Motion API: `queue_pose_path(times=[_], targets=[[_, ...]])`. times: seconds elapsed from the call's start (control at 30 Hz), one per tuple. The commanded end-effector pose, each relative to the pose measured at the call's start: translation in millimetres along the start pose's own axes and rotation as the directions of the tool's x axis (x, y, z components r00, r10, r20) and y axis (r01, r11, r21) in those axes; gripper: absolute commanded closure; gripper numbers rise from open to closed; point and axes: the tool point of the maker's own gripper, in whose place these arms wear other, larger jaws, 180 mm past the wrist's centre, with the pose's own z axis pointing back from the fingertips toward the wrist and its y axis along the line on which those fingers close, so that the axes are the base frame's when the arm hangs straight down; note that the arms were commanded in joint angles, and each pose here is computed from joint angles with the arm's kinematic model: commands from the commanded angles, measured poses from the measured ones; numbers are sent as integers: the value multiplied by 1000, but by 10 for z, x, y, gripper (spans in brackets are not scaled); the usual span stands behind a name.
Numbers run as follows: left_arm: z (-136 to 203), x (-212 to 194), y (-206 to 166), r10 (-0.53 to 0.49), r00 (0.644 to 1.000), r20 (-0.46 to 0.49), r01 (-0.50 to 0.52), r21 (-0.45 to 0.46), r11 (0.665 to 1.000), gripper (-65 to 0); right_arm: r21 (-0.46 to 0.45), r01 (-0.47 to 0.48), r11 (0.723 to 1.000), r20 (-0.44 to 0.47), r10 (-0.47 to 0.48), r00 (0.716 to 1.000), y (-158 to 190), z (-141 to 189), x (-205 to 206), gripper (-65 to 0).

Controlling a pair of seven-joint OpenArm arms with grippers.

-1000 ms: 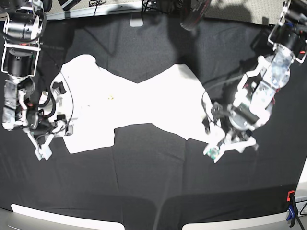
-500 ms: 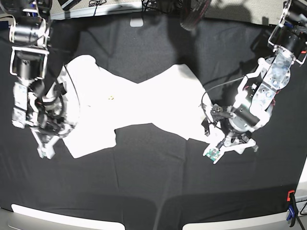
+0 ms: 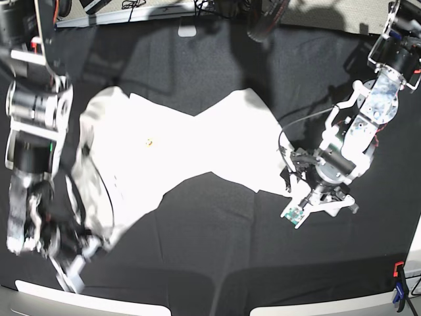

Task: Layout the t-shirt on the table in an organized manner, then fold the t-shirt properly
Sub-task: 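Lift the shirt with the right gripper and flip it over, printed side up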

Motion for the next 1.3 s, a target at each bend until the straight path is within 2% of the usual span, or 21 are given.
queue_pose_path(times=[0.0, 0.13, 0.23, 0.3, 0.53, 0.73, 0.87, 1.07, 1.17, 1.27], targets=[[44, 168, 142, 4, 999, 53, -6, 39, 999, -329, 37, -21, 999, 93, 17, 995, 53, 168, 387, 0], [44, 169, 143, 4, 999, 54, -6, 40, 999, -329, 202, 6, 979, 127, -32, 991, 383, 296, 522, 0], [44, 167, 142, 3, 999, 53, -5, 40, 999, -329, 195, -18, 981, 129, -7, 992, 434, 291, 400, 0], [44, 170, 144, 4, 999, 54, -6, 40, 999, -329, 196, -26, 980, 113, 4, 994, 484, 258, 220, 0], [44, 169, 142, 4, 999, 54, -6, 39, 999, -329, 316, -14, 949, 87, -14, 996, 961, 238, -595, 0], [44, 168, 141, 3, 999, 54, -6, 39, 999, -329, 479, -54, 876, 176, -36, 984, 1613, 723, -1012, 0], [44, 168, 142, 4, 999, 54, -6, 39, 999, -329, 445, -56, 894, 123, 1, 992, 1752, 943, -1504, 0], [44, 168, 141, 4, 999, 54, -6, 39, 999, -329, 376, 98, 921, -49, -86, 995, 1675, 1237, -2366, 0], [44, 168, 142, 4, 999, 54, -6, 39, 999, -329, 298, 164, 940, -136, -129, 982, 1529, 1405, -2754, 0], [44, 170, 142, 4, 999, 54, -6, 39, 999, -329, 186, 188, 964, -201, -150, 968, 1292, 1585, -3032, 0]])
